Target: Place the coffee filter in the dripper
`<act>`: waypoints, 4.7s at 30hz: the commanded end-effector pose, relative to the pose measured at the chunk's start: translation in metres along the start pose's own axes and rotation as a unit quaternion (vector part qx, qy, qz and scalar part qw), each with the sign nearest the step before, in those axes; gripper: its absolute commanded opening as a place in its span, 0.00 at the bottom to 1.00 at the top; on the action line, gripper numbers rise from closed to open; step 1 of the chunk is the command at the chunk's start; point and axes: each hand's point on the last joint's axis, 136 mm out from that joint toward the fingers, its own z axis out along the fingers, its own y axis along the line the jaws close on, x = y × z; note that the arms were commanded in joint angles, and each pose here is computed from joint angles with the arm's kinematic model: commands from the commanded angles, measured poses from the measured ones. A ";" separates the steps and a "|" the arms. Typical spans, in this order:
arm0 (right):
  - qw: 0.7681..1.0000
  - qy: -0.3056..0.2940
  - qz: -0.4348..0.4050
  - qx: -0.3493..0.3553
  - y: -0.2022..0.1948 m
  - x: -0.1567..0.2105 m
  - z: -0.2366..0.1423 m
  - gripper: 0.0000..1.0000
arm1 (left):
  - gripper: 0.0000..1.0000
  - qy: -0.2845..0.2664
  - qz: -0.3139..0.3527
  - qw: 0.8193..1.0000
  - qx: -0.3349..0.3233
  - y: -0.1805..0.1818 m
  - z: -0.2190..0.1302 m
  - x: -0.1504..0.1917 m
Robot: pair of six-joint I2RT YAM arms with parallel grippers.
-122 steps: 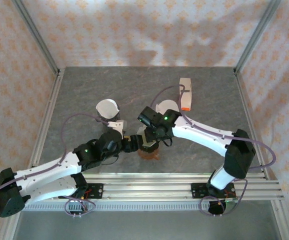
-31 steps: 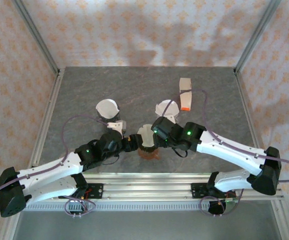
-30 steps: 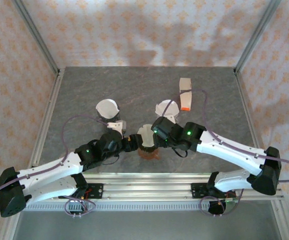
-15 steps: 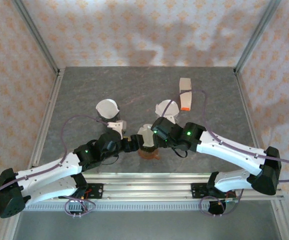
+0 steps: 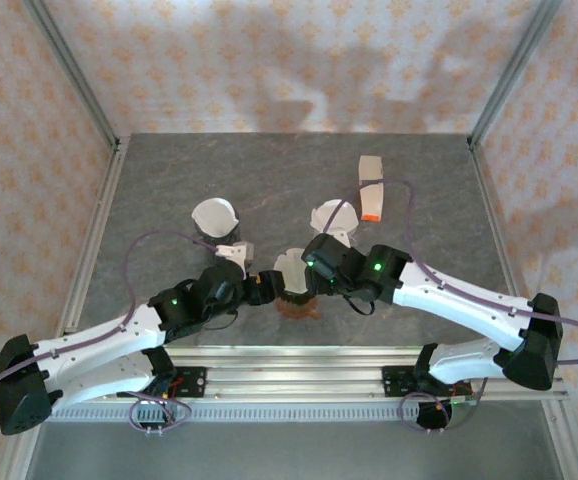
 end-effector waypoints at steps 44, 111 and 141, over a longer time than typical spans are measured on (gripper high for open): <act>0.998 -0.016 0.019 -0.049 0.007 -0.021 -0.006 0.28 | 0.76 0.000 0.001 1.000 -0.004 0.001 0.002 -0.002; 0.991 0.077 -0.112 -0.007 0.002 -0.033 0.007 0.00 | 0.89 -0.015 -0.007 1.000 0.022 -0.012 0.001 -0.010; 0.991 0.078 -0.107 -0.004 0.001 -0.030 0.008 0.00 | 0.45 -0.011 -0.003 1.000 0.005 -0.008 -0.006 -0.011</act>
